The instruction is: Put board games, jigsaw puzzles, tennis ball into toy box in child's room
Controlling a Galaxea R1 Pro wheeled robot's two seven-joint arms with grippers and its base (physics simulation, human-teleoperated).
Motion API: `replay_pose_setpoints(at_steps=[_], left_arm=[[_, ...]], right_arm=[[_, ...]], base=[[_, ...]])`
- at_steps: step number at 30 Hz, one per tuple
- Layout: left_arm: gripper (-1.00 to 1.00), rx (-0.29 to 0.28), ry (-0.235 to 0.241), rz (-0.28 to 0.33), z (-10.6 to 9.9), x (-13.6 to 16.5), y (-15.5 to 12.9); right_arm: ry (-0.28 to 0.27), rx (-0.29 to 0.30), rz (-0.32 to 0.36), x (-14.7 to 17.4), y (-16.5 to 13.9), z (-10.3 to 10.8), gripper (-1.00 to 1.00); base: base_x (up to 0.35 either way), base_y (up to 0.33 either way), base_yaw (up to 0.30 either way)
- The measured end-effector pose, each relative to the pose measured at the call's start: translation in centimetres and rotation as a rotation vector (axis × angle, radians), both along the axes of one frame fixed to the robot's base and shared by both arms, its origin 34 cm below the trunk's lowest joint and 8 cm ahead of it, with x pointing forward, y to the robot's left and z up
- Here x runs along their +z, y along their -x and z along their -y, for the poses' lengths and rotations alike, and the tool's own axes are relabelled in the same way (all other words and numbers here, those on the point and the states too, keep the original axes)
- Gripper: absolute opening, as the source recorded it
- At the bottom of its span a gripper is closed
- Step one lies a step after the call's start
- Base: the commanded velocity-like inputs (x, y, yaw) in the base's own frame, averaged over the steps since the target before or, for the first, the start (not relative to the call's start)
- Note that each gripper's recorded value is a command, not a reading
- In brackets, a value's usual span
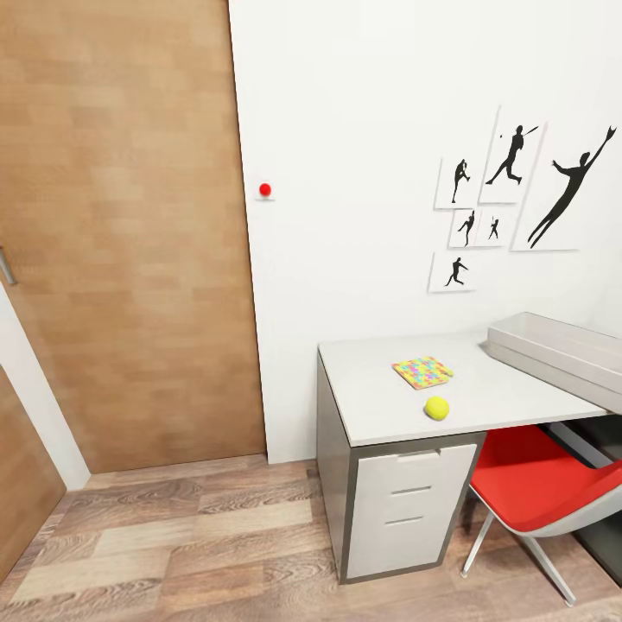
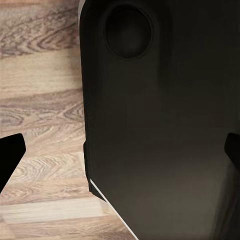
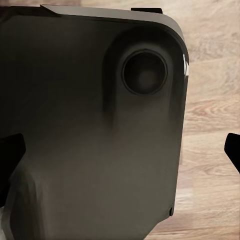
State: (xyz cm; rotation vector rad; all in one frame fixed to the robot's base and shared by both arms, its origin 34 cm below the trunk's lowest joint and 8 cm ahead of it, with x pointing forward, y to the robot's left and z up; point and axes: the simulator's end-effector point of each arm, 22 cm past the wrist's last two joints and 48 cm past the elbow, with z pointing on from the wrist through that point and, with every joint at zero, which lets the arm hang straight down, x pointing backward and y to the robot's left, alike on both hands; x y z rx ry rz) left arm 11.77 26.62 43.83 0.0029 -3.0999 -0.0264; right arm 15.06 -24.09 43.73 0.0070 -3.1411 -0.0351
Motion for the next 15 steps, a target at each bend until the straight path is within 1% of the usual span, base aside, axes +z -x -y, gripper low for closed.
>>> replay_pose_setpoints(at_steps=[3,8,12,15], left_arm=[[1.00,0.001,0.001,0.000,0.1,0.0,0.0],[1.00,0.001,-0.005,-0.002,-0.5,0.0,0.1],[1.00,0.003,-0.008,-0.001,-0.7,0.0,0.0],[1.00,0.004,-0.008,0.003,-0.7,0.0,-0.3]], right_arm=[[0.000,0.000,-0.001,0.0,0.1,0.0,1.00],[0.012,-0.002,0.019,0.0,-1.3,0.8,1.00],[0.019,-0.002,0.030,0.0,-2.1,1.2,1.00],[0.022,-0.001,0.035,0.0,-2.4,1.4,1.00]], base=[[0.000,0.000,0.000],[0.000,0.000,-0.018],[0.000,0.000,-0.097],[0.000,0.000,-0.163]])
